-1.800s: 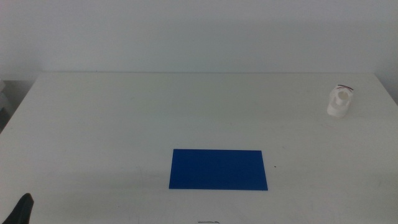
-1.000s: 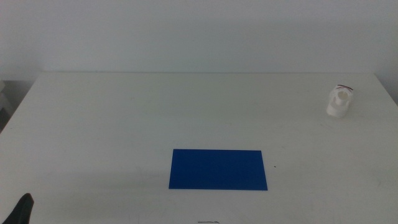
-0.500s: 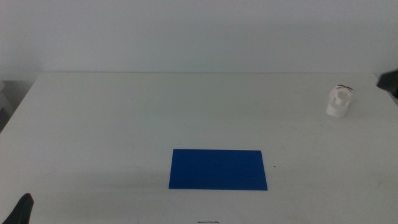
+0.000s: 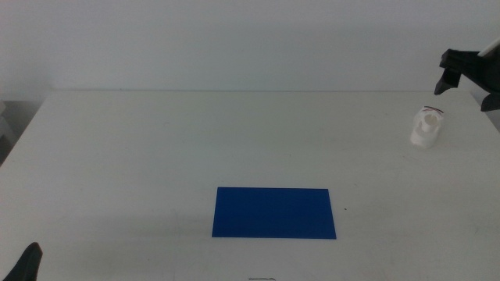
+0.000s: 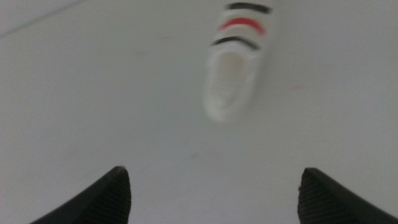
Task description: Use one arm to grab the shoe from the table and place it on the mat.
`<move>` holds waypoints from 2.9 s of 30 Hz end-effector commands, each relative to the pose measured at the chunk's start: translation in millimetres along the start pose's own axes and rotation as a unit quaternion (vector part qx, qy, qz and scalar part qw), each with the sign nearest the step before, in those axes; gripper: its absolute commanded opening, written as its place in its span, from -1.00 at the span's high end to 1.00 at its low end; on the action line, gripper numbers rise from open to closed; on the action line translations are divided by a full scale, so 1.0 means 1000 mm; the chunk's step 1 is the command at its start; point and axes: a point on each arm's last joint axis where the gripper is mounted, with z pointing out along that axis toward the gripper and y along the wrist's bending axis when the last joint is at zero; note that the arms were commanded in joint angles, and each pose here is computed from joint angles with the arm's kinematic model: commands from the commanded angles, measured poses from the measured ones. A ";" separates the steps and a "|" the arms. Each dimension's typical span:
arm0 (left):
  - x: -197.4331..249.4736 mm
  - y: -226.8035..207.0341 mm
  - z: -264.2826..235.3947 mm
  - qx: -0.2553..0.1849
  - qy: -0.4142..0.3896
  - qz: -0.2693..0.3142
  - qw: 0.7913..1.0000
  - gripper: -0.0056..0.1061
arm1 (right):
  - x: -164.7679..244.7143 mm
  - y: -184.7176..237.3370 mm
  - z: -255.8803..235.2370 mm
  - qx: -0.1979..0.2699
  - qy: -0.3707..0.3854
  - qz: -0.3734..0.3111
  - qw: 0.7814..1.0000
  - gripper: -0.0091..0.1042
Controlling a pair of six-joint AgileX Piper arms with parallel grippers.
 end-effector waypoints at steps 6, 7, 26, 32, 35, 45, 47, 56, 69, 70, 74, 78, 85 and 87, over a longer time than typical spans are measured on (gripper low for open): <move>-0.010 0.000 -0.002 -0.001 -0.053 -0.012 0.999 -0.78 | -0.055 0.002 0.026 0.082 -0.021 0.037 0.996 -0.82; -0.010 0.000 -0.002 -0.001 -0.053 -0.012 0.999 -0.78 | -0.059 0.003 0.031 0.081 -0.024 0.040 0.996 -0.82; -0.010 0.000 -0.002 -0.001 -0.053 -0.012 0.999 -0.78 | -0.068 0.004 0.127 0.074 0.005 0.081 0.994 -0.72; -0.010 0.000 -0.002 -0.001 -0.053 -0.012 0.999 -0.78 | -0.067 0.004 0.134 0.072 0.003 0.082 0.994 -0.30; -0.010 0.000 -0.002 -0.001 -0.053 -0.012 0.999 -0.78 | -0.068 0.002 0.134 0.076 -0.004 0.076 0.994 0.23; -0.010 0.000 -0.002 -0.001 -0.053 -0.012 0.999 -0.78 | -0.070 0.023 0.089 0.099 -0.018 -0.019 0.995 0.86; -0.010 0.000 -0.002 -0.001 -0.053 -0.012 0.999 -0.78 | -0.062 0.039 0.073 0.099 -0.024 -0.038 0.994 0.86; -0.010 0.000 -0.002 -0.001 -0.053 -0.012 0.999 -0.78 | 0.031 0.103 0.011 0.035 0.001 -0.042 0.998 0.86; -0.010 0.000 -0.002 -0.001 -0.053 -0.012 0.999 -0.78 | 0.160 0.214 -0.020 -0.076 0.027 -0.095 0.992 0.86; -0.010 0.000 -0.002 -0.001 -0.053 -0.012 0.999 -0.78 | 0.168 0.219 -0.020 -0.079 0.027 -0.094 0.992 0.86; -0.010 0.000 -0.002 -0.001 -0.053 -0.012 0.999 -0.78 | 0.184 0.229 -0.017 -0.071 0.033 -0.075 0.994 0.86; -0.010 0.000 -0.002 -0.001 -0.053 -0.012 0.999 -0.78 | 0.191 0.232 -0.013 -0.067 0.042 -0.064 0.995 0.86; -0.010 0.000 -0.002 -0.001 -0.053 -0.012 0.999 -0.78 | 0.192 0.232 -0.012 -0.066 0.039 -0.136 0.988 0.86; -0.010 0.000 -0.002 -0.001 -0.053 -0.012 0.999 -0.78 | 0.193 0.232 -0.012 -0.069 0.035 -0.199 0.977 0.86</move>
